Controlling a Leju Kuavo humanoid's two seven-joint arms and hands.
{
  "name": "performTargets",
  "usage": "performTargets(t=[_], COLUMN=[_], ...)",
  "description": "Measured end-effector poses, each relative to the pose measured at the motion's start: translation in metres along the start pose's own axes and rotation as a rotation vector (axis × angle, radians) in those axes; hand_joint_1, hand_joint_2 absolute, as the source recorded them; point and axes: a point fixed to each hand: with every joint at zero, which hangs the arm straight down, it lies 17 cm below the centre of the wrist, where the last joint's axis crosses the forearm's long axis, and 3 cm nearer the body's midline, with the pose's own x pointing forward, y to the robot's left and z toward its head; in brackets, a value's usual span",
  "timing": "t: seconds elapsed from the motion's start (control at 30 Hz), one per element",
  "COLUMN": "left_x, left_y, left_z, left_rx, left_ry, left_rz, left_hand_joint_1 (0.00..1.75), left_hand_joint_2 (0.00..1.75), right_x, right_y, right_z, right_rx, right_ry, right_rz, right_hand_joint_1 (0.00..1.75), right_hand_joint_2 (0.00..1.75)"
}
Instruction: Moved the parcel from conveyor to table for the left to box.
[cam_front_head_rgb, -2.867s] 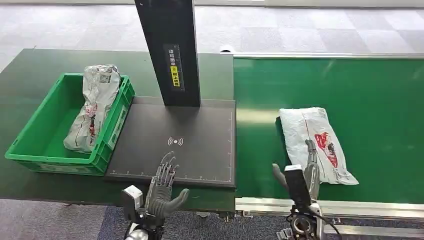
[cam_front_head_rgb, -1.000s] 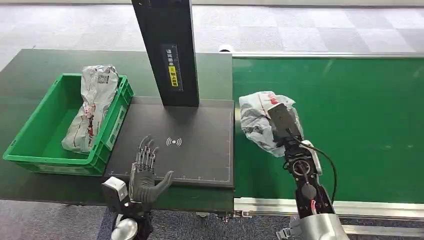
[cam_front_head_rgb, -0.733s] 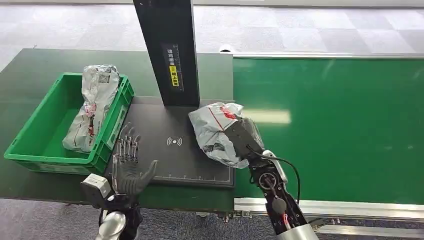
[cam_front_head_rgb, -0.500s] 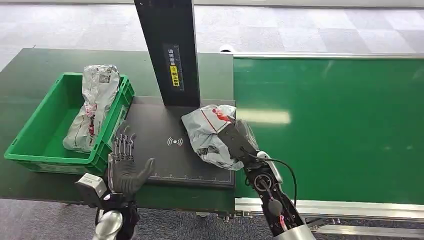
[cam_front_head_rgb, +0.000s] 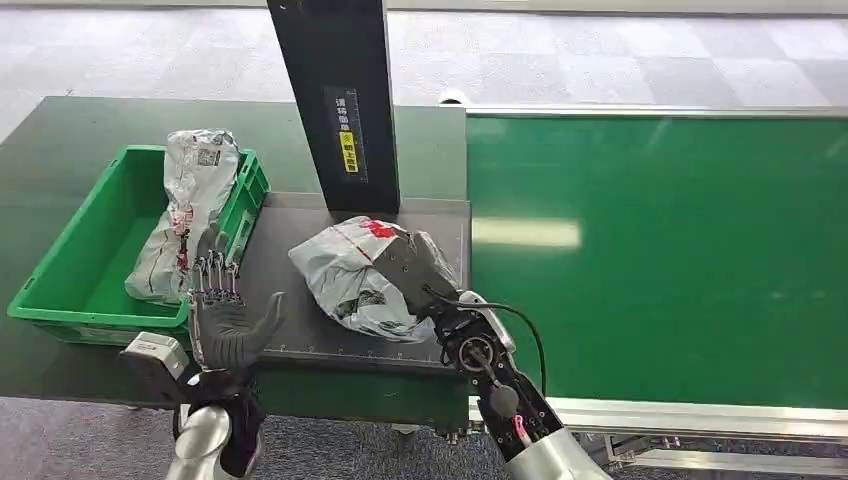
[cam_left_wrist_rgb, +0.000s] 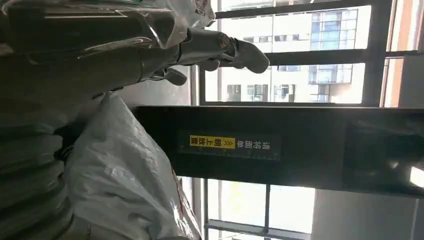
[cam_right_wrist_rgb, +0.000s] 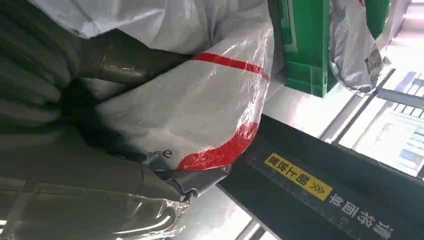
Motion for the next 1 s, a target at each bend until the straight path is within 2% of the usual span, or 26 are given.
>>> performTargets(t=[0.03,0.07,0.33,0.5,0.7,0.83,1.0], left_x=[0.001,0.001,0.002,-0.002,-0.012,-0.022,-0.052], left_y=[-0.001,-0.002,-0.009,-0.008,-0.024,-0.042,-0.092], left_z=[-0.001,-0.003,-0.011,-0.009,-0.002,0.007,0.032], left_rx=[-0.003,-0.009,-0.018,-0.026,-0.104,-0.179,-0.403], left_ry=[-0.001,-0.004,-0.011,0.0,0.029,0.061,0.138], left_rz=[0.001,0.005,0.021,0.018,0.012,-0.006,-0.114], left_hand_joint_1=[0.0,0.0,0.0,0.0,0.0,0.0,0.0], left_hand_joint_2=[1.75,1.75,1.75,1.75,1.75,1.75,1.75], right_x=[0.001,0.001,-0.015,-0.015,0.031,0.056,0.084], right_y=[0.002,0.006,0.0,-0.008,-0.031,-0.067,-0.128], right_z=[-0.001,-0.001,-0.007,-0.005,0.02,0.044,0.1], right_rx=[0.011,0.029,0.016,0.001,-0.035,-0.105,-0.297], right_ry=[-0.005,-0.011,0.017,-0.001,-0.221,-0.329,-0.535], right_rz=[-0.009,-0.022,-0.042,-0.105,-0.294,-0.317,-0.382], right_hand_joint_1=[1.61,0.0,0.0,0.0,0.0,0.0,0.0], right_hand_joint_2=[1.75,1.75,1.75,1.75,1.75,1.75,1.75])
